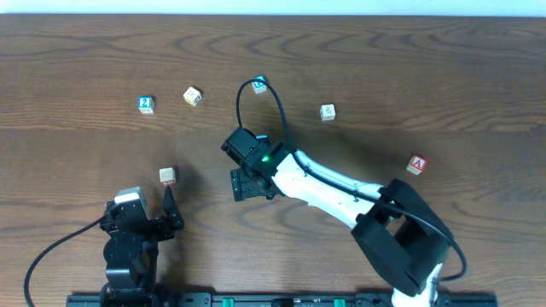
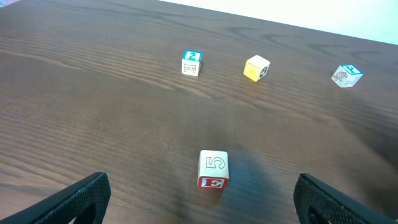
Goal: Spell out Ai2
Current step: 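Reach right gripper to the red 'I' block near center, then close right gripper on the red 'I' block and lift, then carry the 'I' block upward and set it down mid-table, then move right gripper to the red 'A' block at right, then close right gripper on the 'A' block and lift, then carry the 'A' block to the left of the 'I' block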
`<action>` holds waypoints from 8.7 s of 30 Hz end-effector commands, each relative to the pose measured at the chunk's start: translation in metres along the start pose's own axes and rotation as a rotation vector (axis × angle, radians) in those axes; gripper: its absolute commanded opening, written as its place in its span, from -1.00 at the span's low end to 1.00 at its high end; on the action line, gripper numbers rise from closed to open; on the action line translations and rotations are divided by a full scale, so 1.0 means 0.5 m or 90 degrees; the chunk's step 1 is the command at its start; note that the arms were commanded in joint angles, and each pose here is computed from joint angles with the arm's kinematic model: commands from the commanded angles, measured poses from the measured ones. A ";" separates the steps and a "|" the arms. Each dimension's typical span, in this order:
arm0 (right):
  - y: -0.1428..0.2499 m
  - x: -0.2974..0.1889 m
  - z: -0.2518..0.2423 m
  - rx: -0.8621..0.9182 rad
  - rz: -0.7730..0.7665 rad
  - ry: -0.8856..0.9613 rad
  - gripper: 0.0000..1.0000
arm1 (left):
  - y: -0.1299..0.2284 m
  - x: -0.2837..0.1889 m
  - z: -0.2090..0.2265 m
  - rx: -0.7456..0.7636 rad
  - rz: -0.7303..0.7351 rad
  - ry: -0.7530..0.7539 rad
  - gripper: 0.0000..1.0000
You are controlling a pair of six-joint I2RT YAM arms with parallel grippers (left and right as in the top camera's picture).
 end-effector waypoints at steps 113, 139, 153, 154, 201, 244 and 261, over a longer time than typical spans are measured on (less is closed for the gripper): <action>-0.239 0.059 -0.119 0.176 -0.028 0.115 -0.03 | 0.013 0.006 0.004 0.009 0.009 -0.012 0.91; -0.305 -0.579 -0.140 0.012 -0.299 0.008 0.98 | 0.013 0.006 0.004 0.009 0.009 -0.012 0.91; -0.166 -0.722 -0.435 0.128 -0.263 0.051 0.99 | 0.013 0.006 0.004 0.009 0.009 -0.012 0.91; -0.160 -0.714 -0.446 0.139 -0.252 0.055 0.99 | 0.013 0.006 0.004 0.009 0.009 -0.012 0.91; -0.059 -0.084 -0.709 0.561 0.092 0.195 0.83 | 0.013 0.006 0.004 0.009 0.009 -0.012 0.91; -0.049 -0.044 -0.724 0.485 0.130 0.155 -0.42 | 0.013 0.006 0.004 0.009 0.009 -0.012 0.91; -0.129 -0.112 -0.714 0.459 0.076 0.101 -0.78 | 0.013 0.006 0.004 0.009 0.009 -0.012 0.91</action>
Point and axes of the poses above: each gripper's point midway between its finger pads, its own x axis out along the fingers, its own z axis along the line the jaws close on, y = z × x, the point moved 9 cm from there along -x, back along the fingers, and after that the axes turned 3 degrees about x, right-handed, at the moved point
